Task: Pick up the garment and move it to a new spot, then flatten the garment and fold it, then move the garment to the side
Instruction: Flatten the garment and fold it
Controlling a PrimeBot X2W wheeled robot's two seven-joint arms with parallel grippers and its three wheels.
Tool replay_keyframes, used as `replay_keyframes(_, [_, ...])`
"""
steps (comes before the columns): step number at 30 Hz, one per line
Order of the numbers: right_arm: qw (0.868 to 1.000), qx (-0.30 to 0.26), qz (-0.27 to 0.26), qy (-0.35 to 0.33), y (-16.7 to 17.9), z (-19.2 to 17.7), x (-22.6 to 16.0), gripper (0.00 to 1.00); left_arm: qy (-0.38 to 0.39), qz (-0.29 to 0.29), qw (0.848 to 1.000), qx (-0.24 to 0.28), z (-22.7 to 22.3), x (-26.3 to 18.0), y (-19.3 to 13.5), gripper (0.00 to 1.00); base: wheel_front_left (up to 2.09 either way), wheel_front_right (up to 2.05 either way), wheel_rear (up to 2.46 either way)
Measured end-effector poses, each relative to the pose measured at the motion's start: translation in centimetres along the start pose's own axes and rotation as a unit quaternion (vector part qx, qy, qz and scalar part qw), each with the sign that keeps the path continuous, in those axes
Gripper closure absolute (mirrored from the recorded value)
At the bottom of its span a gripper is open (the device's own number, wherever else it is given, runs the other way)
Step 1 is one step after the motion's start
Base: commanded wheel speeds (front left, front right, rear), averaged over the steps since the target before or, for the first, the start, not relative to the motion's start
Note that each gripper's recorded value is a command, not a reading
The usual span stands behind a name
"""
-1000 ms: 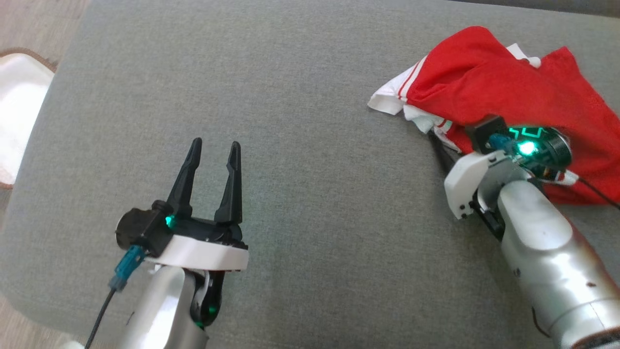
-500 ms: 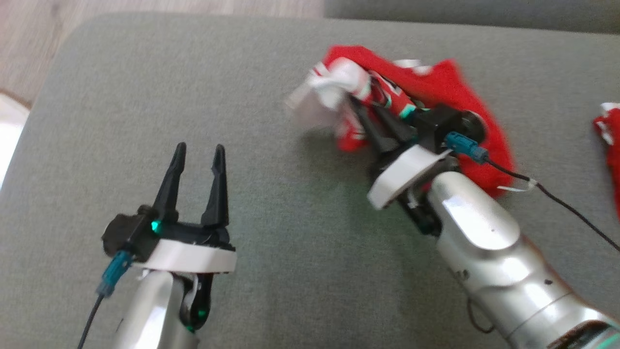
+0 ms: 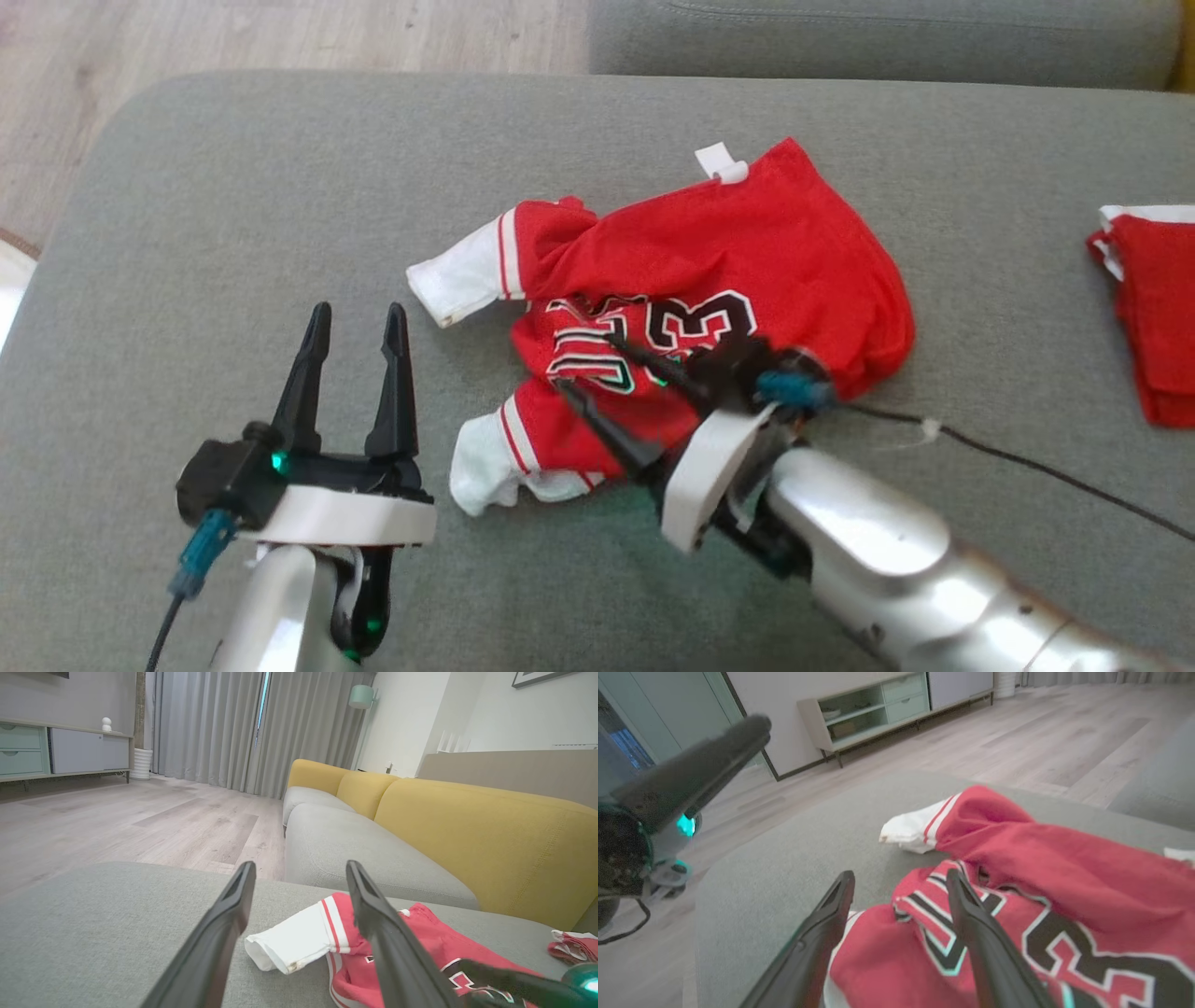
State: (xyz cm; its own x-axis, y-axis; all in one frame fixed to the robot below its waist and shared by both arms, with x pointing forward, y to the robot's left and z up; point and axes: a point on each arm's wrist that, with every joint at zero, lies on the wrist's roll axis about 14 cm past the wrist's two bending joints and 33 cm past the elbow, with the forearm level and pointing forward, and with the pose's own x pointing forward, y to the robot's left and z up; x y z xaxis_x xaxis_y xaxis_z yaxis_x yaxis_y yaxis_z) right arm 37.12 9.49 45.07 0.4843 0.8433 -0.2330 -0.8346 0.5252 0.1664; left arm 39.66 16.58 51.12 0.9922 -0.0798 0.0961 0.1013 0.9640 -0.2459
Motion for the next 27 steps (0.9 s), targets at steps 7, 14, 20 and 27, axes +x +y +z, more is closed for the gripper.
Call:
replay_keyframes(7, [0.991, -0.009, -0.086, -0.103, -6.8, 5.7, -2.9, 0.0, -0.008, -0.013, 1.0, 0.002, 0.5, 0.4, -0.8, 0.0, 0.0, 0.0, 0.0])
replay_keyframes(14, [0.947, -0.014, -0.264, -0.181, -16.2, 8.4, -11.4, 0.0, -0.014, -0.029, 0.999, -0.002, 0.7, 1.2, -1.9, 0.0, 0.0, 0.0, 0.0])
replay_keyframes(20, [0.914, 0.04, -0.368, -0.163, -16.3, 1.8, -17.0, 0.0, -0.001, -0.051, 0.999, -0.007, -0.3, 2.0, -3.3, 0.0, 0.0, 0.0, 0.0])
replay_keyframes(27, [0.898, 0.045, -0.402, -0.175, -15.7, 1.2, -18.9, 0.0, 0.062, -0.088, 0.994, 0.009, -4.4, 2.2, -4.7, 0.0, 0.0, 0.0, 0.0])
